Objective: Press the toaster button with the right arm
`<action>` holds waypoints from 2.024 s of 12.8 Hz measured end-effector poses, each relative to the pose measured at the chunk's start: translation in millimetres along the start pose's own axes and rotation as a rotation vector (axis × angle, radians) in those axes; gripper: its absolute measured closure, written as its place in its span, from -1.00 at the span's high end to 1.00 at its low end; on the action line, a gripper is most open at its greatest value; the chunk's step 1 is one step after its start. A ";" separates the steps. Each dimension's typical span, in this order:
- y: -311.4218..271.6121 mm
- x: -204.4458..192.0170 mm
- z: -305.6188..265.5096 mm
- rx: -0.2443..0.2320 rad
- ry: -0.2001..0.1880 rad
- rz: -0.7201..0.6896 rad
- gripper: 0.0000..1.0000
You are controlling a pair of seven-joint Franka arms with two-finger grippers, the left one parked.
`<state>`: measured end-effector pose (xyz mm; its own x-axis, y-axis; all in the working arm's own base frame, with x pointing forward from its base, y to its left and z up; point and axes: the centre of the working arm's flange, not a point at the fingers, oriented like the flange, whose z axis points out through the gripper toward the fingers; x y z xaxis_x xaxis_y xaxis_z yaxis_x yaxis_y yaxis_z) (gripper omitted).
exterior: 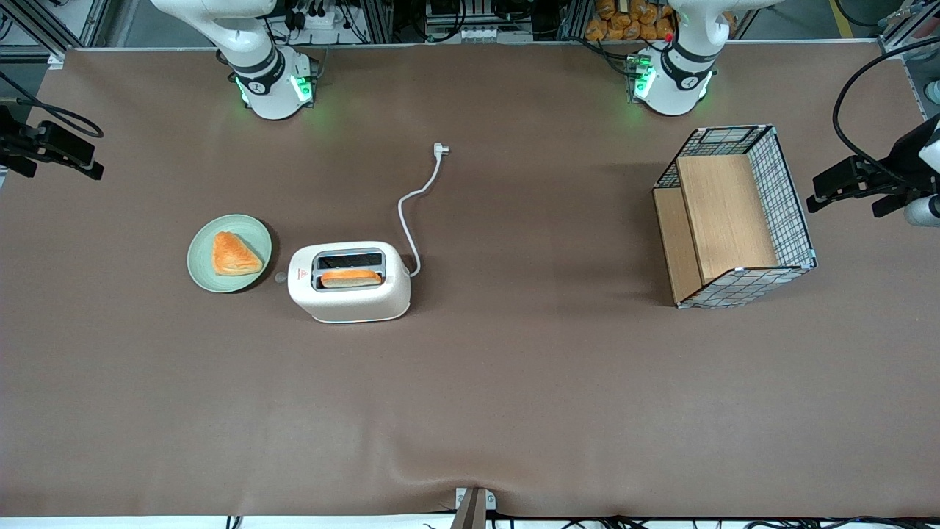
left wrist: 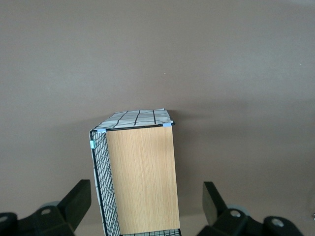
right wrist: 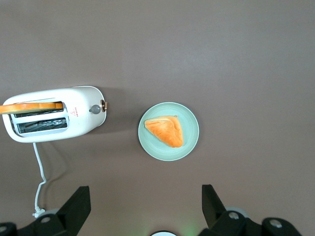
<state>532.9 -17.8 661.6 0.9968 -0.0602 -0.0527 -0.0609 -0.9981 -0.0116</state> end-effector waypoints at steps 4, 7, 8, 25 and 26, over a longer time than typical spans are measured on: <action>1.4 0.8 1.1 0.000 -0.002 0.003 1.00; 0.8 4.7 7.3 0.002 -0.015 0.002 1.00; 0.1 7.4 11.7 0.002 -0.024 0.001 1.00; -34.3 54.5 274.7 0.358 -0.177 0.054 -0.97; -35.6 55.6 286.1 0.379 -0.179 0.057 -0.98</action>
<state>575.6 18.7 373.3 0.9685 -0.0787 -0.2363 -0.1643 -0.9150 -0.3685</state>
